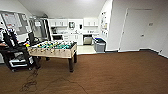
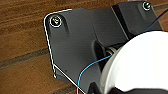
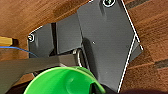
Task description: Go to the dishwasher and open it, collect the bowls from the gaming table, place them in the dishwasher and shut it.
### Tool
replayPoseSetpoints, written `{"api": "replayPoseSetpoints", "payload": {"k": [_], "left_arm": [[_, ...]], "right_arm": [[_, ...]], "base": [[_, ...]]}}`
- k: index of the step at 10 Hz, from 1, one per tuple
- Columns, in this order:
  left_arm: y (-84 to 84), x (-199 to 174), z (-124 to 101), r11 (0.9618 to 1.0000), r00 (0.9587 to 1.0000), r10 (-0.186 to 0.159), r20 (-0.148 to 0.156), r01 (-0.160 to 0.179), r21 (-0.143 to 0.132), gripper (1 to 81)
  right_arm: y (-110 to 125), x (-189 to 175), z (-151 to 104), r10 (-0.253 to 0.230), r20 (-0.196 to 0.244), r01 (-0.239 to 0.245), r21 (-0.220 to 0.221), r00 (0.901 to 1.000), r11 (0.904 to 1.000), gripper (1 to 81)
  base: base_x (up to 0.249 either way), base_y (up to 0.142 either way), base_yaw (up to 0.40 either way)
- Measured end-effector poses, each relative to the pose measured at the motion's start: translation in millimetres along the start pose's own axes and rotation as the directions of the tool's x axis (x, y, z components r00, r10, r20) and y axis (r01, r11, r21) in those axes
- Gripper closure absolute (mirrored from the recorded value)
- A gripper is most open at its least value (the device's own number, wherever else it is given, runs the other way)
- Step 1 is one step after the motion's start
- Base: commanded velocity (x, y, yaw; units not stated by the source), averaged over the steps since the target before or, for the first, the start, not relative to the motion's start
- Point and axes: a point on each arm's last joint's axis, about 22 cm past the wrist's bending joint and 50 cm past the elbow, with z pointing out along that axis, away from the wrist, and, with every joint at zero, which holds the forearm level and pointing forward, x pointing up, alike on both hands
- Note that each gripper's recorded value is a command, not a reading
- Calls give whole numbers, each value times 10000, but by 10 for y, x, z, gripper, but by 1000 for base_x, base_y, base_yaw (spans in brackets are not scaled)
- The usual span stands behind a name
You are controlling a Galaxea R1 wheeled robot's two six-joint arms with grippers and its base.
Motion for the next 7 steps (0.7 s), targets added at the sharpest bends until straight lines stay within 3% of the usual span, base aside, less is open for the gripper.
{"api": "replayPoseSetpoints", "payload": {"k": [3, 7], "left_arm": [[-20, 65, -1, 10000, 10000, 19, -92, -19, 25, 811], [-11, -12, -3, 10000, 10000, -10, 13, 10, 17, 811]], "right_arm": [[16, -3, -1, -19, 56, 19, -50, 10000, 10000, 811], [-6, 31, 9, -34, 7, 34, -19, 10000, 10000, 811]], "base": [[0, 0, 0], [0, 0, 0]]}}
